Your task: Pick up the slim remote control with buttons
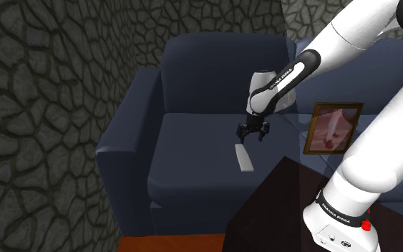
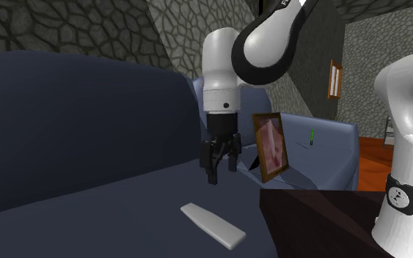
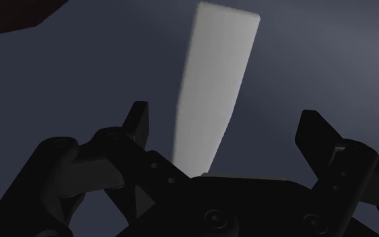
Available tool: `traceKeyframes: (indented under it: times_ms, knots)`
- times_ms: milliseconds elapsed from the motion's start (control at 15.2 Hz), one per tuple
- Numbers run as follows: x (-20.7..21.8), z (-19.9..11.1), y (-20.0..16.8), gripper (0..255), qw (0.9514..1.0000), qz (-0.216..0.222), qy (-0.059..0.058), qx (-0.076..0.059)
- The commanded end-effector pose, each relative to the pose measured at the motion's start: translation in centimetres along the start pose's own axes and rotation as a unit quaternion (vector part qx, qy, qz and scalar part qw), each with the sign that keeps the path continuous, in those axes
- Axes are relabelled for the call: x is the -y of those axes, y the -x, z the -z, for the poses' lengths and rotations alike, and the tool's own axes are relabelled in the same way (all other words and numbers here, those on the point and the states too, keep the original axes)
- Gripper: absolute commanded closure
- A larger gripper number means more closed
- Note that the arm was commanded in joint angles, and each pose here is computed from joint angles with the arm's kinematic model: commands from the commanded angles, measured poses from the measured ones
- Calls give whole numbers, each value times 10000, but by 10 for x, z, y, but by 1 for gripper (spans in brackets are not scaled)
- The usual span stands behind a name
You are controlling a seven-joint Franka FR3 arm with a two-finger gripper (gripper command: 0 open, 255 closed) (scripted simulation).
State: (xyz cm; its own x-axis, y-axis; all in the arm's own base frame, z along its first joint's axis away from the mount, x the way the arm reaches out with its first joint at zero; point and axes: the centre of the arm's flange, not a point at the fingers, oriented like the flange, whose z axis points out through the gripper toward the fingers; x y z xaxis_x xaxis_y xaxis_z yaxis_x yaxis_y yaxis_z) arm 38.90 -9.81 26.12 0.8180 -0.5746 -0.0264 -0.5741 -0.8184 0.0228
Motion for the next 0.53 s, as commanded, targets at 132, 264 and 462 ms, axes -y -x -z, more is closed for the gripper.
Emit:
traceKeyframes:
  times_ms: [132,264,462]
  knots:
    - [-3,-48,-24,0,9994,-329,-50,-58]
    - [-4,-72,-36,0,9987,-491,-75,-81]
    - [-5,-104,-53,0,9973,-718,-109,-113]
